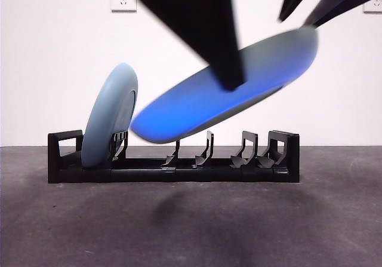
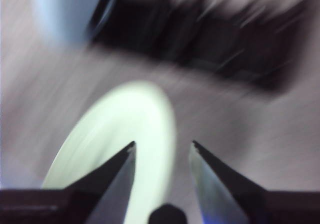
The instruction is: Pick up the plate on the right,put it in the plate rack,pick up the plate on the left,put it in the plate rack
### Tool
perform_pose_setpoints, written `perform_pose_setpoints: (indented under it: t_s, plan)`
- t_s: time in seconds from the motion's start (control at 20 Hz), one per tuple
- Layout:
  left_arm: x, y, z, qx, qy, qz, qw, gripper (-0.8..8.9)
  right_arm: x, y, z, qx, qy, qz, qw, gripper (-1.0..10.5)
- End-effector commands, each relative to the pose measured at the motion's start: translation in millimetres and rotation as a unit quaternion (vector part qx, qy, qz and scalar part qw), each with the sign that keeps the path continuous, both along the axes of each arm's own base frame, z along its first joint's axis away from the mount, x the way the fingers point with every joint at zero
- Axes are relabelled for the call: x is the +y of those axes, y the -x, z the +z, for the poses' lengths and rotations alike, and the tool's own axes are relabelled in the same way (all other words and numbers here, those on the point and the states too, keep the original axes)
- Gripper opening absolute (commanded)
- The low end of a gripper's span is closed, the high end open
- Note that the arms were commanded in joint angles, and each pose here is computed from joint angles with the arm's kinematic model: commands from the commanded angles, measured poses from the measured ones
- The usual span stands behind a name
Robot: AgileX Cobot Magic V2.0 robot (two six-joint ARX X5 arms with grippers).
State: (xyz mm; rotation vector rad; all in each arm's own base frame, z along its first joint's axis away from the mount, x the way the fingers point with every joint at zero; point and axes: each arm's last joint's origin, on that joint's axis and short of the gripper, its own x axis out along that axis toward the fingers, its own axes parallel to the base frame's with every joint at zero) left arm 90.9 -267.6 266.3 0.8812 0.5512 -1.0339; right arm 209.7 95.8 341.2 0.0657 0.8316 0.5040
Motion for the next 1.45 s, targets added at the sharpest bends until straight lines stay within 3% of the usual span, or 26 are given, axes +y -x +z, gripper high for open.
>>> perform_pose_setpoints:
  t_s: [0.05,0.25,0.35,0.45,0.7,1.05,1.3,1.45]
  plan:
    - [-7.0,-2.0,4.1,0.031,0.072,0.027,0.997,-0.09,-14.4,7.0,17.2,-0.072,0.015,-0.065,0.995,1.9]
    - [-15.9,-18.5,20.3,0.063,0.208,0.048,0.975,-0.09,-33.3,27.4,44.6,-0.172,0.01,-0.136,0.976,1.9]
    - [-15.0,-35.0,29.7,0.048,0.266,0.071,0.96,-0.09,-38.7,35.2,50.6,-0.193,0.015,-0.157,0.968,1.9]
    - [-8.9,-56.0,38.1,0.047,0.322,0.101,0.94,-0.09,-41.5,38.6,52.8,-0.203,0.024,-0.171,0.964,1.9]
    - [26.8,-115.5,51.5,0.106,0.434,0.154,0.881,-0.09,-43.3,38.5,52.8,-0.203,0.026,-0.176,0.963,1.9]
    - [59.4,-158.0,54.3,0.12,0.489,0.154,0.85,-0.09,-43.3,38.4,52.9,-0.203,0.025,-0.176,0.963,1.9]
    - [70.7,-182.9,44.6,0.124,0.508,0.165,0.836,-0.09,-43.3,38.4,53.0,-0.203,0.025,-0.176,0.963,1.9]
    - [74.4,-196.8,33.8,0.128,0.508,0.173,0.834,-0.09,-43.2,38.3,52.9,-0.203,0.025,-0.176,0.963,1.9]
